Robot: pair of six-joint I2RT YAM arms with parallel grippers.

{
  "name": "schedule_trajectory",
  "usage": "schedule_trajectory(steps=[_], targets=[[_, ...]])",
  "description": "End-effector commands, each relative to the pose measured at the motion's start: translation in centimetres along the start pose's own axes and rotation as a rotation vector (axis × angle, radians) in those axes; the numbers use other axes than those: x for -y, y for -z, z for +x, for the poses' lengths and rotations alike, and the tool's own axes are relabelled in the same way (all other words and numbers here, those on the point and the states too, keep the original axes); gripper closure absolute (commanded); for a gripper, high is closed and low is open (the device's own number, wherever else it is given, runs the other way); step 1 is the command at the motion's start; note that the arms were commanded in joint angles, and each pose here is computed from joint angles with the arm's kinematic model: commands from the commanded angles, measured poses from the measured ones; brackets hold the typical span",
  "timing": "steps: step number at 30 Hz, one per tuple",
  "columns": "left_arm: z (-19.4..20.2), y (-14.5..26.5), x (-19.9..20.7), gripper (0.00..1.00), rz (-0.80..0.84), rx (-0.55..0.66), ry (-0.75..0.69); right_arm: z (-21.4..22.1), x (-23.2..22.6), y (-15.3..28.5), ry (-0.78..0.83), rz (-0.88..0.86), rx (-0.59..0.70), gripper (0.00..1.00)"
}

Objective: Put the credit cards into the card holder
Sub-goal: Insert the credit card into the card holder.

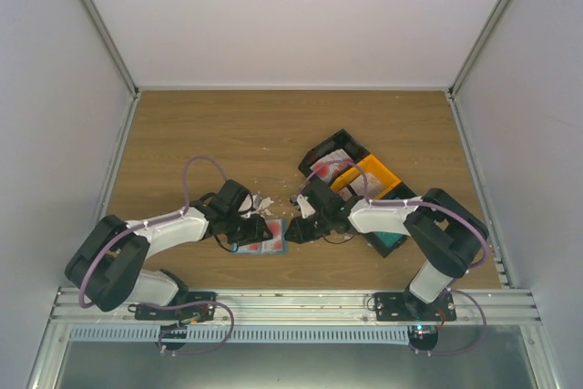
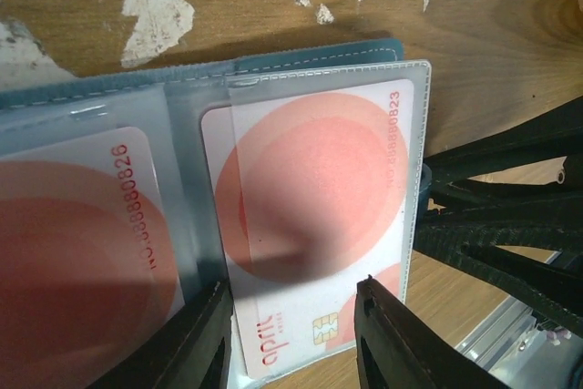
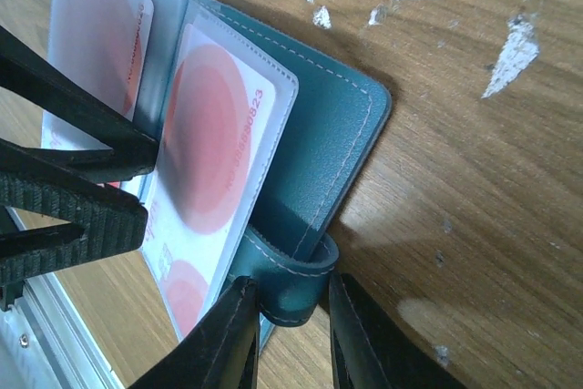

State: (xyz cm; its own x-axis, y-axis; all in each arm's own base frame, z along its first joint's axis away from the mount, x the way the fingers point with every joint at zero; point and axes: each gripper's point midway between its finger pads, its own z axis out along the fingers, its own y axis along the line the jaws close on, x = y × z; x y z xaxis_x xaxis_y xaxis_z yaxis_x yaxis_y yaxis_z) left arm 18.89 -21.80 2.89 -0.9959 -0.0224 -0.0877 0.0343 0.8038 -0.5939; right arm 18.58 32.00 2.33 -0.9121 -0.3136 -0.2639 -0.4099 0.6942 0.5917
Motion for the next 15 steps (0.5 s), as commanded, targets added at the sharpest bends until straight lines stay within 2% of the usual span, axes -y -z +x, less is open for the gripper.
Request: schedule_trajectory(steps=[1,4,8,11,15], targets=[[-1.2,0.3,1.0,0.59,0.022,0.037,-0.044,-0.2,0.6,0.1,0.003,0.066,0.009,0.76],[-1.8,2.0,2.0,0.55,0.024,0.099,-0.088,-1.1,0.6,1.4,0.001,0.095,0.072,0.75],[-2.9,4.3,2.8,0.49,0.009,0.191,-0.125,-2.5,0.8,3.3,-0.009,0.162,0.169,0.66],[-3.5,5.5,2.3,0.45,-0.039,0.243,-0.104,-3.2,0.5,4.1,0.017,0.231,0.206,0.63],[-3.8,6.9,0.1,0.37,-0.140,0.315,-0.021,-3.8,-1.6,3.3,0.079,0.279,0.186,0.62]])
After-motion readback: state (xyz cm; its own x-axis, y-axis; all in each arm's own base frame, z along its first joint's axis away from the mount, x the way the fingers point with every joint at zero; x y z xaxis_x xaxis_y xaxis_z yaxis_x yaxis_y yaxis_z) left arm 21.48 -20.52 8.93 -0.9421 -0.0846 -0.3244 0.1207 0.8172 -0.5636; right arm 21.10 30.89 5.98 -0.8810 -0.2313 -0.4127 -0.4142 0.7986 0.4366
